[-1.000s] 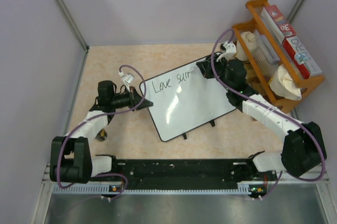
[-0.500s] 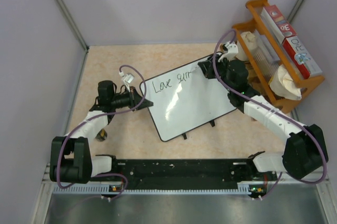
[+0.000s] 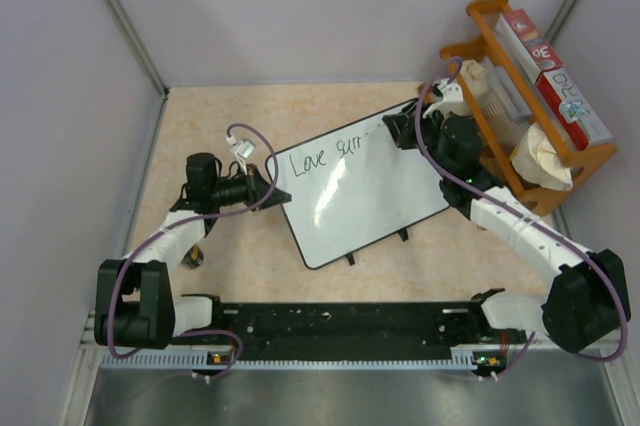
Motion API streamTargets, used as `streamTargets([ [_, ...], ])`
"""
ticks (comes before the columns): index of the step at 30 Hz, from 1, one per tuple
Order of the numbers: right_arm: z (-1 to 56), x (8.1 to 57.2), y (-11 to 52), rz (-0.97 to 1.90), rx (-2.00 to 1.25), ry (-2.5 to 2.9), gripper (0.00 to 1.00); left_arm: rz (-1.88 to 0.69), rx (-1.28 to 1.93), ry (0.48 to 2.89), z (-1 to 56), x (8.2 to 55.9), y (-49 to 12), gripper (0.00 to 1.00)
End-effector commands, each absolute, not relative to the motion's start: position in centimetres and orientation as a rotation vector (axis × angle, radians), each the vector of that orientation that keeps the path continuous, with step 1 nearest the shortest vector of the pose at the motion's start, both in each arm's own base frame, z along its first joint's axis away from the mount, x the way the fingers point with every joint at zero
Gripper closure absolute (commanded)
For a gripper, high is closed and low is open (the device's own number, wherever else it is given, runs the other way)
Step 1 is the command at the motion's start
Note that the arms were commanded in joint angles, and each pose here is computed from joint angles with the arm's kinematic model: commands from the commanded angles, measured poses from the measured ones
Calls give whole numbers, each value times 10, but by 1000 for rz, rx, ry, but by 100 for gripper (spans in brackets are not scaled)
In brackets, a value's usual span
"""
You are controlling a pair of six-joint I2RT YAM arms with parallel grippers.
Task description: Write a sentence on the whiteboard
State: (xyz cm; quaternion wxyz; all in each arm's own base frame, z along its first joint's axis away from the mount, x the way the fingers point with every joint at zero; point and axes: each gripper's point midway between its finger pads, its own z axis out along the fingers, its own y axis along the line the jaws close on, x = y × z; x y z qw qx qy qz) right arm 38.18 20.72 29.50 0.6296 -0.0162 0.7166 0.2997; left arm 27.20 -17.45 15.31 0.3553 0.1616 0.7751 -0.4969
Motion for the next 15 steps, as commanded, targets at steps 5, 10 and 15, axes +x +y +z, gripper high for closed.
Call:
streamTargets([
  [5,307,395,201,679,-7,1599,100,-1045,568,1973,128,285,-166,100],
  [10,304,400,204,686,-6,1603,100,-1043,568,1972,128,285,-166,100],
  [15,298,404,208,693,-6,1615,100,-1044,569,1972,129,285,-166,100],
])
